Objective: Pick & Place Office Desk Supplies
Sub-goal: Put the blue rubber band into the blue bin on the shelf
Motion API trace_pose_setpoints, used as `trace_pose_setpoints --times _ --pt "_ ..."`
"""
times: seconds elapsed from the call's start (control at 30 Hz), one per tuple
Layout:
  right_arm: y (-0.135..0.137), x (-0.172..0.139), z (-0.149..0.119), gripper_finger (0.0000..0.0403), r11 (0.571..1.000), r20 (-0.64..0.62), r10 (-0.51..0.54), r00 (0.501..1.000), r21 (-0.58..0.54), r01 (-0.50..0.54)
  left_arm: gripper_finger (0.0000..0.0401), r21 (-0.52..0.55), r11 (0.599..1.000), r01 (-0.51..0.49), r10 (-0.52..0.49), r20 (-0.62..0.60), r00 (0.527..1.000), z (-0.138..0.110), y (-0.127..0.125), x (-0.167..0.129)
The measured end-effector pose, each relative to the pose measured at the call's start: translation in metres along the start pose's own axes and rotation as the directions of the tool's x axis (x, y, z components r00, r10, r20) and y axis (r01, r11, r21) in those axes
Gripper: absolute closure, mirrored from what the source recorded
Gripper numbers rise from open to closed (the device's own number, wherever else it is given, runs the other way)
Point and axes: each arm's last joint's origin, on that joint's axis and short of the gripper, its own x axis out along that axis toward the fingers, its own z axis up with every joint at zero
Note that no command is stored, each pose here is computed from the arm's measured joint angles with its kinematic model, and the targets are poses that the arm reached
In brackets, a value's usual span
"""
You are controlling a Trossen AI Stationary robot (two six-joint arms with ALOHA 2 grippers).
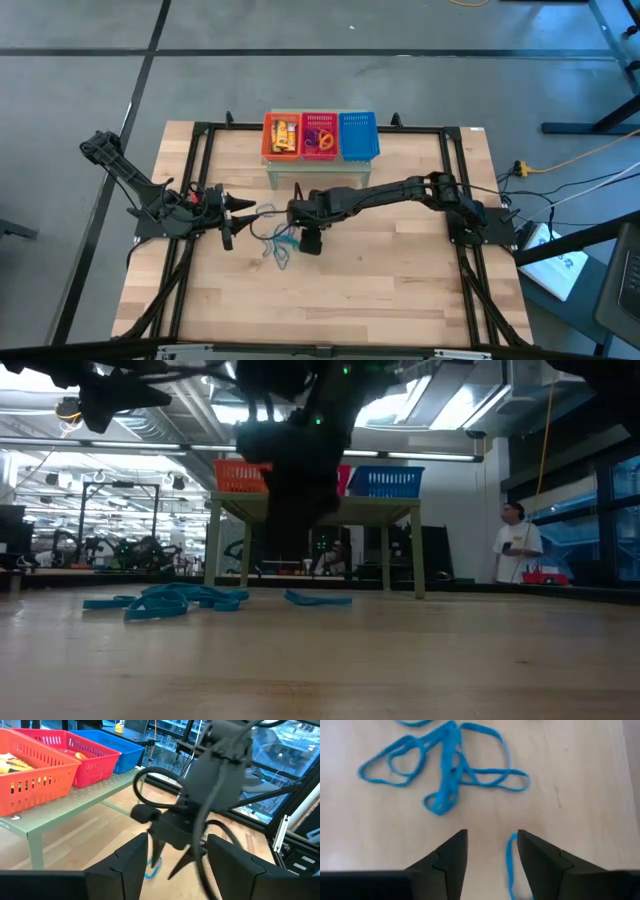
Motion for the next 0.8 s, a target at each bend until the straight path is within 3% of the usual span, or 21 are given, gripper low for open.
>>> trace_pose_setpoints --times 0.13,0.47,0.8 --pt "0.005 -0.005 0.005 0.0227 1.0 0.038 0.008 0.999 -0.004 -0.007 0.0201 0.0 1.0 -0.004 0.004 0.003 1.0 0.0 0.0 0.0" --pt "-0.008 0.03 -0.024 0.0227 1.0 -0.073 -0.001 0.997 0.01 0.001 0.0201 0.006 1.0 -0.007 0.007 0.004 1.0 0.0 0.0 0.0" --pt "-0.015 0.034 -0.025 0.0227 0.999 -0.072 0.017 0.997 0.033 -0.015 0.0201 0.005 1.0 -0.007 0.007 0.004 1.0 0.0 0.0 0.0"
